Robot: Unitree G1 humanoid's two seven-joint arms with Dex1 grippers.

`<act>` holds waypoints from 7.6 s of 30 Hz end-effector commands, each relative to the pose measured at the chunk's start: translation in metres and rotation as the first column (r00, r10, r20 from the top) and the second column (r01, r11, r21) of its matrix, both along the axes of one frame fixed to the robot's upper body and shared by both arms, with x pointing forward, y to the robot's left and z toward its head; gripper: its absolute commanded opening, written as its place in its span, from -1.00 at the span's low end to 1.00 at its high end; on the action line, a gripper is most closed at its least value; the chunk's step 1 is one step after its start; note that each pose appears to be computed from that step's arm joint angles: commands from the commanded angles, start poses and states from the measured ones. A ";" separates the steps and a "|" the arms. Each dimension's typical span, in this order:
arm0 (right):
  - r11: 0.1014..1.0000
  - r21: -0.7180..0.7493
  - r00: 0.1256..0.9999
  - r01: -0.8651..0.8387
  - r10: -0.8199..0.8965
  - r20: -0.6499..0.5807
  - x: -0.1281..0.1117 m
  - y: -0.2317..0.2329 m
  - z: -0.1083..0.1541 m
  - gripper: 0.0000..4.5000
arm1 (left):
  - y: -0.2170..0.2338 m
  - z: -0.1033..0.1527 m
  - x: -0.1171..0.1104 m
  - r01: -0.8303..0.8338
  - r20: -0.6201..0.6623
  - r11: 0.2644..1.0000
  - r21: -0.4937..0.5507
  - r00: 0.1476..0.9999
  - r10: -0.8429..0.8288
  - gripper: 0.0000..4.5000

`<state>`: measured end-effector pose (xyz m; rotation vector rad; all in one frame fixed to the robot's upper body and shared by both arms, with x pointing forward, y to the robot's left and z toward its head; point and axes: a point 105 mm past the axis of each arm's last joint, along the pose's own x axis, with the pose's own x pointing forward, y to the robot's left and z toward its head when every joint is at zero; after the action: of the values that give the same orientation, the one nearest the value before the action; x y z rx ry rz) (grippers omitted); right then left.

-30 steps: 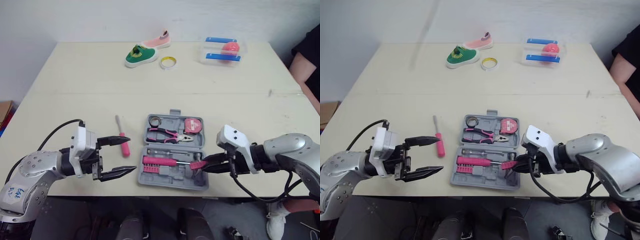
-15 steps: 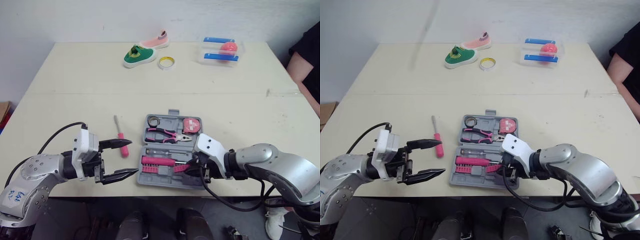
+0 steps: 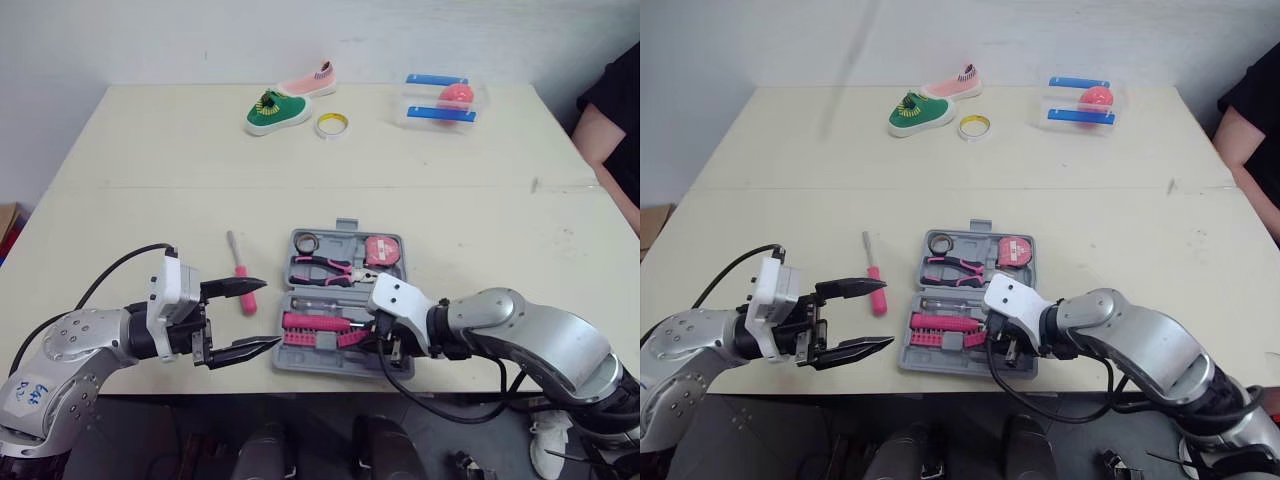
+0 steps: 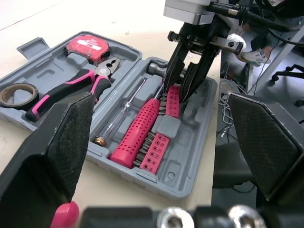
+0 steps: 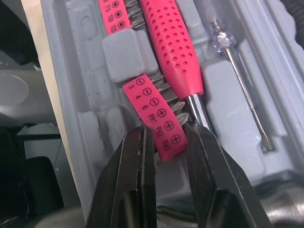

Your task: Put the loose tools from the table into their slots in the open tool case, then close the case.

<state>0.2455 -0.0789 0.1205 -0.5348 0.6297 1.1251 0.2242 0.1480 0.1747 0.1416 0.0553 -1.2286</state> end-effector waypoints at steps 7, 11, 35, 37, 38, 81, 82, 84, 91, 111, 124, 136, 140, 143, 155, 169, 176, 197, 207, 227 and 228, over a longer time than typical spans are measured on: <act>0.999 -0.022 0.998 -0.039 0.038 -0.047 -0.005 0.006 -0.001 -0.75 | 0.000 0.011 -0.005 0.005 0.037 1.000 -0.004 0.999 -0.005 1.00; 0.999 0.025 0.997 -0.020 0.022 -0.079 -0.004 0.010 -0.002 -0.75 | 0.000 0.011 -0.006 -0.005 0.033 1.000 -0.006 0.999 0.005 1.00; 0.777 0.502 0.925 -0.380 0.312 0.219 -0.002 -0.014 0.046 0.52 | 0.001 0.010 0.001 -0.018 0.056 0.999 -0.026 0.998 0.020 1.00; 0.776 0.509 0.928 -0.372 0.295 0.229 0.002 -0.016 0.041 0.08 | 0.001 0.010 0.002 -0.015 0.059 1.000 -0.025 0.998 0.017 1.00; 0.785 0.492 0.926 -0.376 0.296 0.235 0.004 -0.016 0.035 -0.16 | 0.001 0.010 0.002 -0.015 0.060 1.000 -0.023 0.998 0.016 1.00; 0.842 0.346 0.825 -0.414 0.188 0.533 0.017 -0.030 0.012 -0.98 | 0.035 -0.001 0.014 -0.169 0.098 0.984 0.049 0.982 0.164 1.00; 0.837 0.362 0.821 -0.410 0.167 0.546 0.018 -0.037 0.017 -0.98 | 0.042 -0.003 0.015 -0.191 0.099 0.980 0.055 0.978 0.185 1.00; 0.851 0.378 0.831 -0.364 0.114 0.544 0.021 -0.058 0.021 -0.98 | 0.061 -0.004 0.020 -0.271 0.120 0.961 0.059 0.957 0.263 1.00; 0.928 0.352 0.861 -0.125 -0.075 0.503 0.027 -0.146 0.007 -0.98 | 0.133 -0.014 0.021 -0.532 0.148 0.845 0.062 0.842 0.519 1.00; 0.862 0.411 0.707 0.297 -0.488 0.512 0.023 -0.273 0.003 0.98 | 0.221 -0.024 -0.021 -0.862 0.113 0.507 -0.002 0.504 0.857 1.00; 0.761 0.615 0.806 -0.204 -0.226 0.547 0.036 -0.157 0.048 0.98 | 0.117 -0.011 0.014 -0.841 -0.011 0.538 -0.049 0.539 0.842 1.00; 0.708 0.559 0.776 -0.431 -0.026 0.631 0.031 -0.108 0.063 0.98 | 0.048 -0.032 0.048 -0.866 -0.131 0.496 0.057 0.486 0.864 1.00; 0.691 0.545 0.771 -0.474 0.028 0.636 0.031 -0.101 0.066 0.98 | 0.038 -0.042 0.066 -0.858 -0.128 0.501 0.114 0.488 0.863 1.00; 0.693 0.531 0.763 -0.488 0.043 0.645 0.033 -0.097 0.067 0.98 | 0.029 -0.044 0.079 -0.859 -0.164 0.499 0.114 0.479 0.862 1.00; 0.692 0.533 0.761 -0.486 0.037 0.647 0.034 -0.089 0.069 0.98 | 0.013 -0.075 0.083 -0.820 -0.180 0.485 0.303 0.450 0.874 1.00; 0.685 0.515 0.759 -0.515 0.087 0.645 0.021 -0.078 0.082 1.00 | 0.023 -0.076 0.072 -0.842 -0.165 0.461 0.279 0.431 0.887 -0.75; 0.763 0.481 0.755 -0.432 0.014 0.655 0.025 -0.102 0.083 1.00 | 0.036 -0.022 0.067 -0.780 0.003 0.625 0.023 0.625 0.781 -0.75; 0.772 0.527 0.881 -0.355 0.088 0.465 -0.018 -0.118 0.065 1.00 | -0.050 -0.027 0.007 0.345 -0.047 0.768 0.539 0.923 -0.381 -0.75; 0.815 0.506 0.898 -0.284 0.041 0.437 -0.025 -0.127 0.047 1.00 | -0.062 -0.042 0.019 0.309 -0.081 0.733 0.606 0.941 -0.329 -0.75; 0.817 0.523 0.904 -0.242 -0.006 0.428 -0.032 -0.131 0.033 1.00 | -0.078 -0.058 0.023 0.325 -0.108 0.726 0.606 0.938 -0.330 -0.75; 0.817 0.525 0.906 -0.239 -0.007 0.423 -0.032 -0.131 0.032 1.00 | -0.079 -0.059 0.025 0.313 -0.104 0.737 0.599 0.943 -0.315 -0.75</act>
<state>0.2146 -0.2083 0.1468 -0.2522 -0.0949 1.2146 0.2463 0.0694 0.1174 0.7331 0.4451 -1.5372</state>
